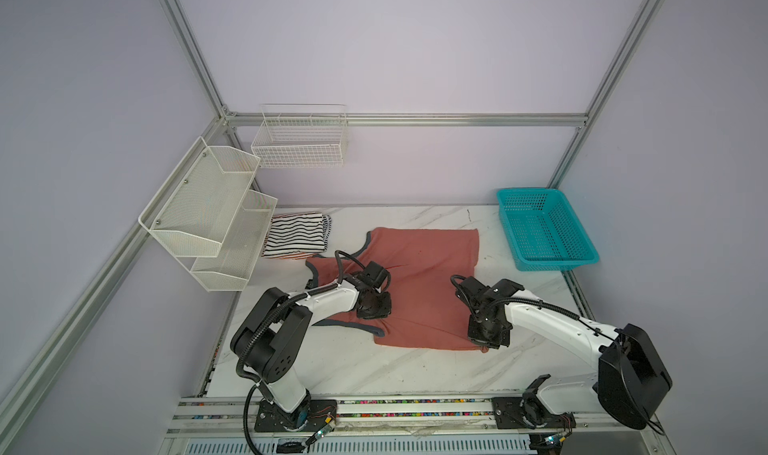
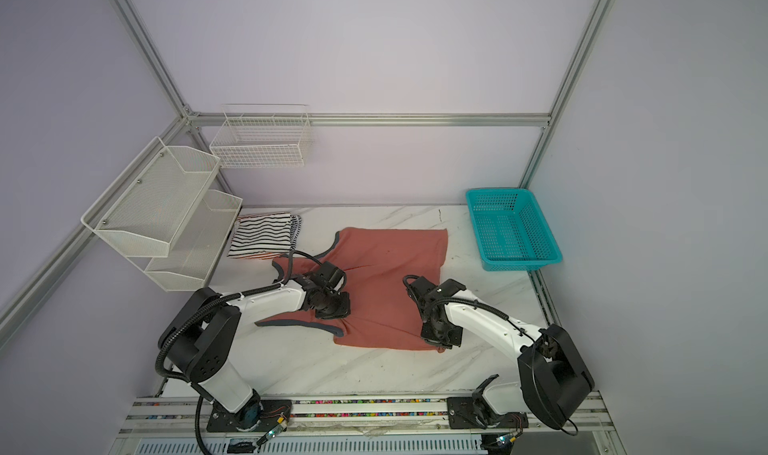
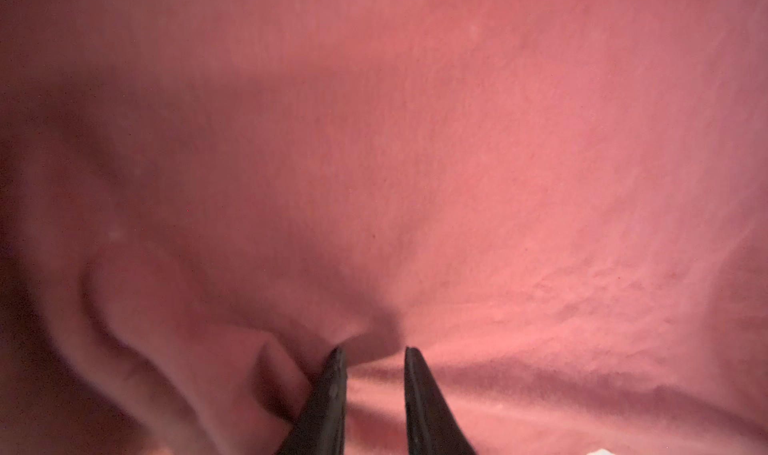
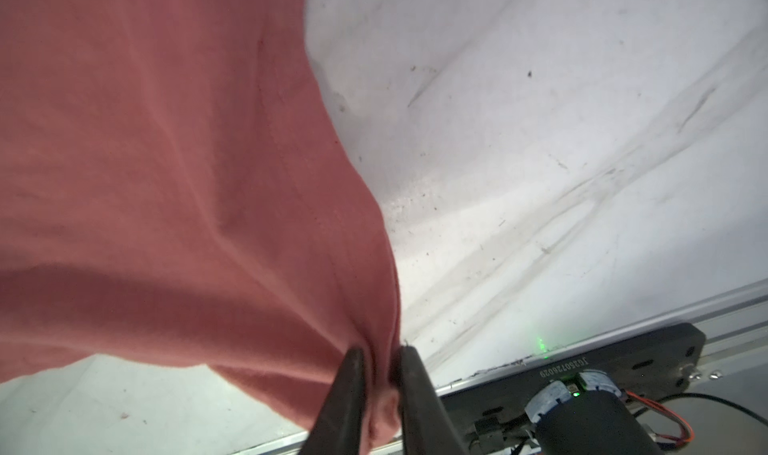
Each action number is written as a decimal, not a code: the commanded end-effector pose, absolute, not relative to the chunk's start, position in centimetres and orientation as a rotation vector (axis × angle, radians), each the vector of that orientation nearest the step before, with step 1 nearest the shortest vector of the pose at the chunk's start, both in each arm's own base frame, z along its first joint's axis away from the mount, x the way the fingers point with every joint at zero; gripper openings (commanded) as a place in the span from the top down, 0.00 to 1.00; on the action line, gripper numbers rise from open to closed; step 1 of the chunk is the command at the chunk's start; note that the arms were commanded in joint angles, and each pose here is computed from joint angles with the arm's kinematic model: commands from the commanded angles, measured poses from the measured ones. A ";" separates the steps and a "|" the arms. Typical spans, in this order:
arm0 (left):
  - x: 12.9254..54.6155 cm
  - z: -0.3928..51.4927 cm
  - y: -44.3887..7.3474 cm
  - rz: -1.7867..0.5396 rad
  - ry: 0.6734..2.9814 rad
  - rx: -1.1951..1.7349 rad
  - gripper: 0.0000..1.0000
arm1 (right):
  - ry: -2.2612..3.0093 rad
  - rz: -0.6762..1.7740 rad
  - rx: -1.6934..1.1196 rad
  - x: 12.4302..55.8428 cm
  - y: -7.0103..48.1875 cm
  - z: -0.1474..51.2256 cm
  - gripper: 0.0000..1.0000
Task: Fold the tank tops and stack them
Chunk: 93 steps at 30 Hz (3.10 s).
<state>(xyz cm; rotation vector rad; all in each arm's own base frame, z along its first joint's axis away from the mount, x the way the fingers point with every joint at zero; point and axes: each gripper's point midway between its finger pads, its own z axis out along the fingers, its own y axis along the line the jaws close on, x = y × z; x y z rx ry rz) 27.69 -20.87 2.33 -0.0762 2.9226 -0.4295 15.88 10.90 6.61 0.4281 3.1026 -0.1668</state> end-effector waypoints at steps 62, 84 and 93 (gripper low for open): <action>49.7 3.1 -12.3 -0.138 2.881 -0.274 0.72 | 2.931 0.331 0.313 45.7 14.2 -2.8 0.60; 41.6 19.5 -17.9 -0.264 2.645 -0.026 0.67 | 2.796 0.207 0.151 37.8 14.3 8.5 0.56; 28.0 13.7 -16.5 -0.170 2.884 -0.007 0.67 | 2.896 0.026 0.350 27.3 10.5 7.3 0.59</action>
